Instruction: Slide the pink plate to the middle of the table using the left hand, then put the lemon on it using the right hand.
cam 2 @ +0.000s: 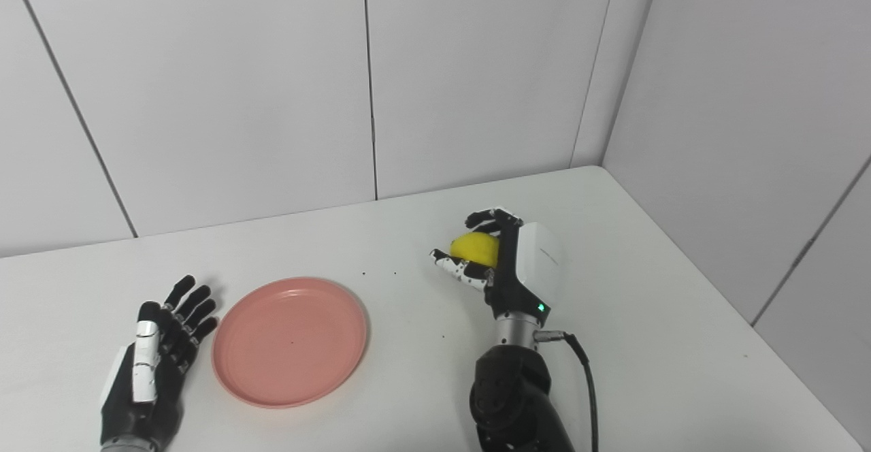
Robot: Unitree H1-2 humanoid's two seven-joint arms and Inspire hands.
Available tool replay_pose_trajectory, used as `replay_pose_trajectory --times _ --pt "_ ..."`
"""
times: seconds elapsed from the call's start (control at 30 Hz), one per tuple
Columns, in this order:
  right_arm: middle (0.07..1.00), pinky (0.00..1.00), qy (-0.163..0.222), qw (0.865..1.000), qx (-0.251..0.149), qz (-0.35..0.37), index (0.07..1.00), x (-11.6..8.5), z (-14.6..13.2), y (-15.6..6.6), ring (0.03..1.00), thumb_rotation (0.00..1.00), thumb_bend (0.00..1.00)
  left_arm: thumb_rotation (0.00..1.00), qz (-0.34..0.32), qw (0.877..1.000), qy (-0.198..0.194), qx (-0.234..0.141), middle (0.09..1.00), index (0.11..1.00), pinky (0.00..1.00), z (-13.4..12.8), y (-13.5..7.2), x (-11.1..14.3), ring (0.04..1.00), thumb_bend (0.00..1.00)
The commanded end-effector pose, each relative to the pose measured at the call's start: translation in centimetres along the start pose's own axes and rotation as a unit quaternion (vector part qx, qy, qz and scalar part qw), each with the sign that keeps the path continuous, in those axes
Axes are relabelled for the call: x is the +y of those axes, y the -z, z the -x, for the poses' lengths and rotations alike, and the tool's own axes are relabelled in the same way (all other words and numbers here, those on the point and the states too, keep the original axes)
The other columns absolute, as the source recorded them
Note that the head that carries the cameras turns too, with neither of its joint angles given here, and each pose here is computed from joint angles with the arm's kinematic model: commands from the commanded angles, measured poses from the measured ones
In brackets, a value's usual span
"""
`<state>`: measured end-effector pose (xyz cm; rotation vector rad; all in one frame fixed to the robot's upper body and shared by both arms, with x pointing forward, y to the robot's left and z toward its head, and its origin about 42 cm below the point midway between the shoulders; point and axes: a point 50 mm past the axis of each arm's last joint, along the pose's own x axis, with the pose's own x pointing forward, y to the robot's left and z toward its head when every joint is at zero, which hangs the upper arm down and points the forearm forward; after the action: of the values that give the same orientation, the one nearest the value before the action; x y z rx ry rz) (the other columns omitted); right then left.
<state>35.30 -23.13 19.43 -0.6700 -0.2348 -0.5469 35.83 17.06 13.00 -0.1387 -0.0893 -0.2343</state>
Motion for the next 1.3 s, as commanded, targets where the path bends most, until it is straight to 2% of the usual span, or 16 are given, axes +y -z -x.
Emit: replay_pose_trajectory --times 0.0,0.27,0.4,0.6,0.83,1.03,1.27 --pt "0.471 0.13 0.014 0.997 -0.058 -0.038 0.482 0.3 -1.1 -2.7 0.196 0.0 0.53 1.0 0.0 1.0 0.001 -0.016 0.893 0.882 0.9 -0.3 -0.8 -0.7 0.901 0.71" --pt "0.471 0.1 -0.055 0.99 -0.106 -0.072 0.482 3.4 -0.2 -5.2 0.164 0.0 0.53 1.0 -0.004 0.999 -0.006 -0.031 0.905 0.896 0.92 -0.2 -0.9 -2.1 0.908 0.68" --pt "0.47 0.09 -0.093 0.984 -0.129 -0.077 0.482 4.6 0.3 -6.6 0.152 0.0 0.53 1.0 -0.012 1.0 -0.009 -0.023 0.915 0.912 0.95 -0.2 -1.0 -3.2 0.919 0.67" --pt "0.471 0.11 -0.144 0.975 -0.132 -0.105 0.481 6.2 0.9 -7.3 0.179 0.0 0.53 1.0 -0.019 1.0 -0.011 -0.018 0.933 0.931 1.0 -0.2 -0.9 -4.1 0.937 0.69" --pt "0.47 0.11 -0.173 0.968 -0.155 -0.094 0.482 7.2 1.3 -7.7 0.17 0.0 0.53 1.0 -0.026 0.999 -0.013 -0.017 0.941 0.942 1.0 -0.4 -0.8 -4.8 0.948 0.71" --pt "0.473 0.15 -0.192 0.963 -0.164 -0.09 0.482 8.2 1.0 -7.5 0.227 0.0 0.53 1.0 -0.022 0.999 -0.012 -0.022 0.949 0.95 1.0 -0.6 -0.7 -5.3 0.963 0.71" --pt "0.47 0.12 -0.224 0.957 -0.167 -0.08 0.482 9.4 0.9 -7.6 0.187 0.0 0.52 1.0 -0.016 0.999 -0.012 -0.026 0.936 0.933 1.0 -0.8 -0.4 -5.8 0.96 0.69"
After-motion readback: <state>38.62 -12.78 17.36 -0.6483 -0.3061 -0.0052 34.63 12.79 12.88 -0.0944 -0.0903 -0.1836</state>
